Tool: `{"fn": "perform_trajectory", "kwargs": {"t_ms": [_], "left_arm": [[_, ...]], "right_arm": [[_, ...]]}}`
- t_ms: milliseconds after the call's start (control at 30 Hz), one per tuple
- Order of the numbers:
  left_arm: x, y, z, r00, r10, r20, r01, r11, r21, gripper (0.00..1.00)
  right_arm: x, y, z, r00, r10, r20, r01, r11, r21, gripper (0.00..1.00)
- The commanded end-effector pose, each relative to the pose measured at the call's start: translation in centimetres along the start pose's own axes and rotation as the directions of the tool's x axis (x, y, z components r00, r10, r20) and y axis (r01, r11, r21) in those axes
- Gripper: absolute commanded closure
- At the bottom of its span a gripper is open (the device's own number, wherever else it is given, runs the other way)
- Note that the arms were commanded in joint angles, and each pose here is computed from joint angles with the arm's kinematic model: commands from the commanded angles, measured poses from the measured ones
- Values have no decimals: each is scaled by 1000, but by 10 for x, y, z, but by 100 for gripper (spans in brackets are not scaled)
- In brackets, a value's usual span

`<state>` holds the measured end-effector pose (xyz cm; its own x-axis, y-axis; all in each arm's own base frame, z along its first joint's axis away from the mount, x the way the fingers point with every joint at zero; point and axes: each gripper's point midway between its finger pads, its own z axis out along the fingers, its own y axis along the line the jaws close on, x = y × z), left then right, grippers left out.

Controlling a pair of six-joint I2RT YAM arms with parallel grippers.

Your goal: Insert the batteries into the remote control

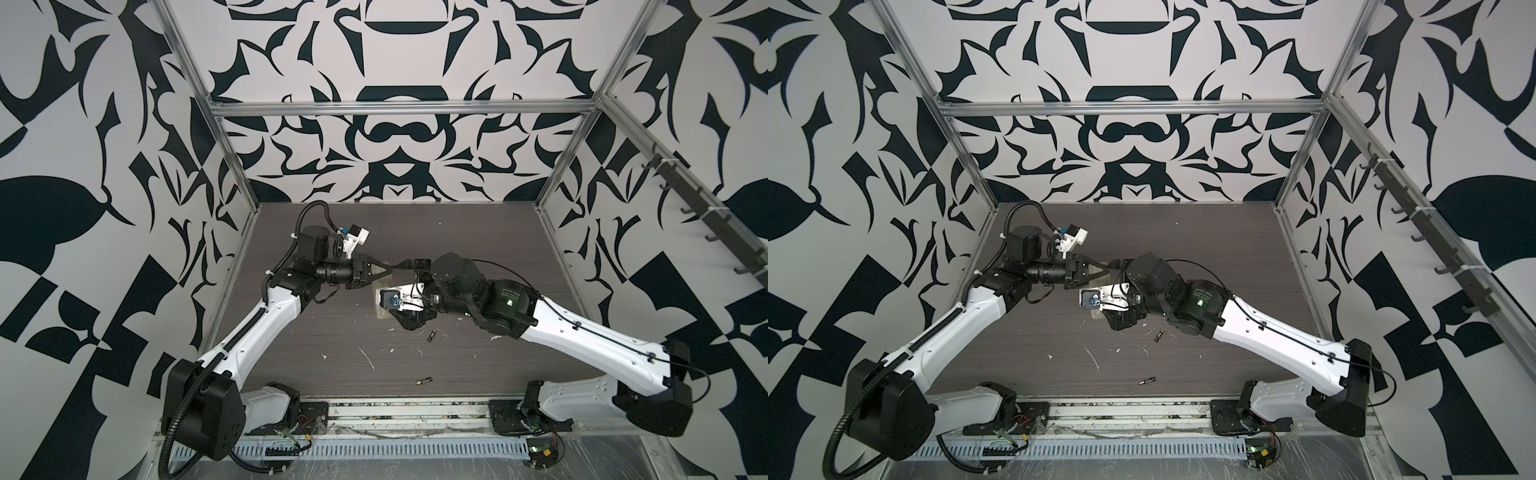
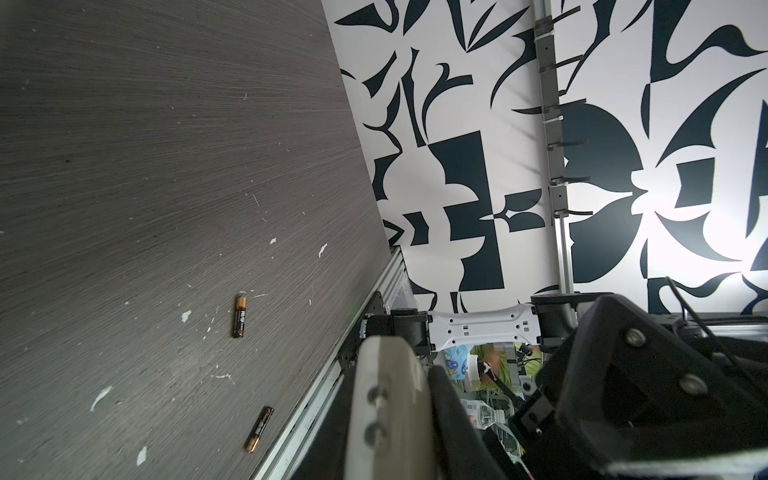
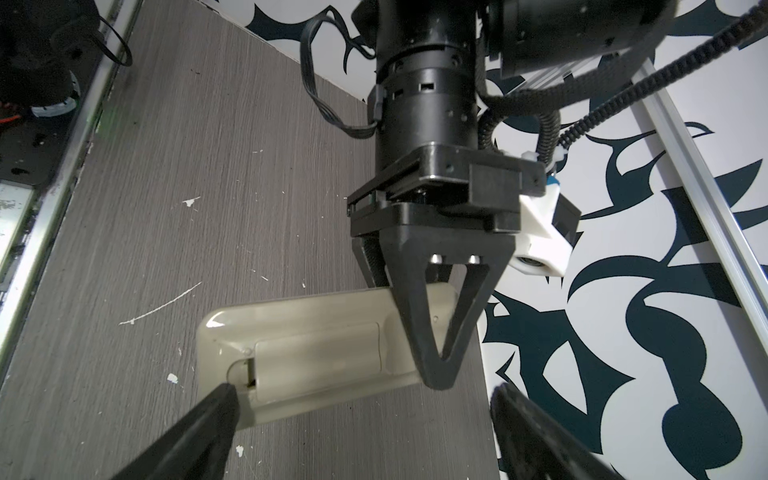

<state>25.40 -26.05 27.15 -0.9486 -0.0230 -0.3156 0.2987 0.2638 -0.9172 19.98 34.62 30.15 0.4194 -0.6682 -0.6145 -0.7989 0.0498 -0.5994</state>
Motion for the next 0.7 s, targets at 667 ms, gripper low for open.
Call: {"fn": "perform_trajectory", "kwargs": {"t_ms": [667], "left_arm": [[0,-3,1,1000,-15,-16,16,999,33,100]], "right_arm": [[-19,-8,2,998,1,64,-3,1000,23,2]]}}
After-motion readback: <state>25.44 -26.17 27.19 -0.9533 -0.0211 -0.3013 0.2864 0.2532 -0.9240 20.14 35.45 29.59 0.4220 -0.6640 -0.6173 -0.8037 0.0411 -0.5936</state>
